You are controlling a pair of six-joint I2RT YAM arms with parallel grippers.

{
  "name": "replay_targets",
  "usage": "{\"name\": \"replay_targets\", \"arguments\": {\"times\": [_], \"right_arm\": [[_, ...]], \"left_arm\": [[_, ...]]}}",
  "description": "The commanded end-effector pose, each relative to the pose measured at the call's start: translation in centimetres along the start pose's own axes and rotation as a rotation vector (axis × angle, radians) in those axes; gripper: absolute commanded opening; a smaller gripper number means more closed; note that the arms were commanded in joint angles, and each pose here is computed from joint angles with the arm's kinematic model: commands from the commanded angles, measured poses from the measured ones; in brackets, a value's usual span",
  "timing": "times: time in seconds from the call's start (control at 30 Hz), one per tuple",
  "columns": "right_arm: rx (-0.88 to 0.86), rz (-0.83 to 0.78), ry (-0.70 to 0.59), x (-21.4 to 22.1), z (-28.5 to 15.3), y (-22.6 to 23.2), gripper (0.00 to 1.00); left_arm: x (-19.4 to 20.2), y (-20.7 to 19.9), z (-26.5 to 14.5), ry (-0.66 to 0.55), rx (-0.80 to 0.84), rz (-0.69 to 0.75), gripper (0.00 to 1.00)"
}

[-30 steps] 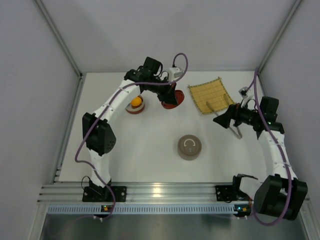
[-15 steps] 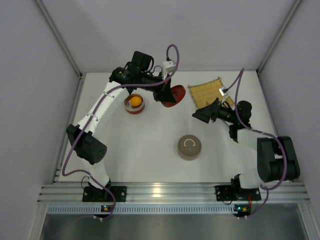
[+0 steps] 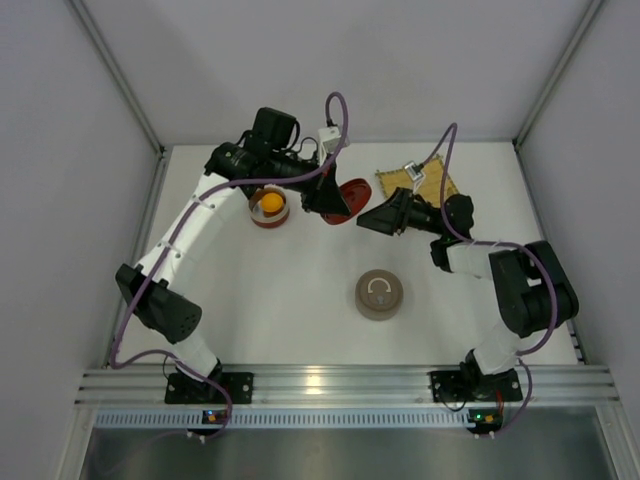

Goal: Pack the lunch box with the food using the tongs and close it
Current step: Pick up the box lid from the center of the board.

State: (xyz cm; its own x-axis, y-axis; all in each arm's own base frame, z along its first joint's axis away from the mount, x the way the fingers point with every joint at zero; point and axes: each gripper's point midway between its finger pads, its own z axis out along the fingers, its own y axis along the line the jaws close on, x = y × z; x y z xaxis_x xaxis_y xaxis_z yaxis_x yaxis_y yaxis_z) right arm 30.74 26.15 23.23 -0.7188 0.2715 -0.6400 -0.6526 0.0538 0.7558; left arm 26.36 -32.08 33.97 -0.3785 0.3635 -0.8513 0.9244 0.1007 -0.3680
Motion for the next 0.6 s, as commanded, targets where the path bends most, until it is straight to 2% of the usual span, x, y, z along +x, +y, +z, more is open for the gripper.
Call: {"name": "replay_targets", "arguments": {"times": [0.0, 0.2, 0.37, 0.5, 0.57], "right_arm": [[-0.253, -0.485, -0.093, -2.8, 0.7, 7.8, 0.81], [-0.277, -0.615, -0.053, -2.6, 1.8, 10.1, 0.80], [-0.302, -0.629, -0.024, -1.9, 2.3, 11.0, 0.79], [-0.305, -0.635, -0.018, -1.6, 2.3, 11.1, 0.67], [-0.302, -0.636, -0.017, -1.6, 2.2, 11.3, 0.54]], "left_arm": [[-0.9, -1.9, -0.4, -0.036, 0.047, 0.046, 0.00], [-0.8, -2.3, -0.2, -0.033, 0.061, 0.047, 0.00], [-0.4, -2.6, 0.1, -0.023, 0.075, 0.043, 0.00], [-0.5, -2.8, 0.0, -0.024, 0.076, 0.048, 0.00], [-0.4, -2.8, 0.0, -0.022, 0.075, 0.046, 0.00]]}}
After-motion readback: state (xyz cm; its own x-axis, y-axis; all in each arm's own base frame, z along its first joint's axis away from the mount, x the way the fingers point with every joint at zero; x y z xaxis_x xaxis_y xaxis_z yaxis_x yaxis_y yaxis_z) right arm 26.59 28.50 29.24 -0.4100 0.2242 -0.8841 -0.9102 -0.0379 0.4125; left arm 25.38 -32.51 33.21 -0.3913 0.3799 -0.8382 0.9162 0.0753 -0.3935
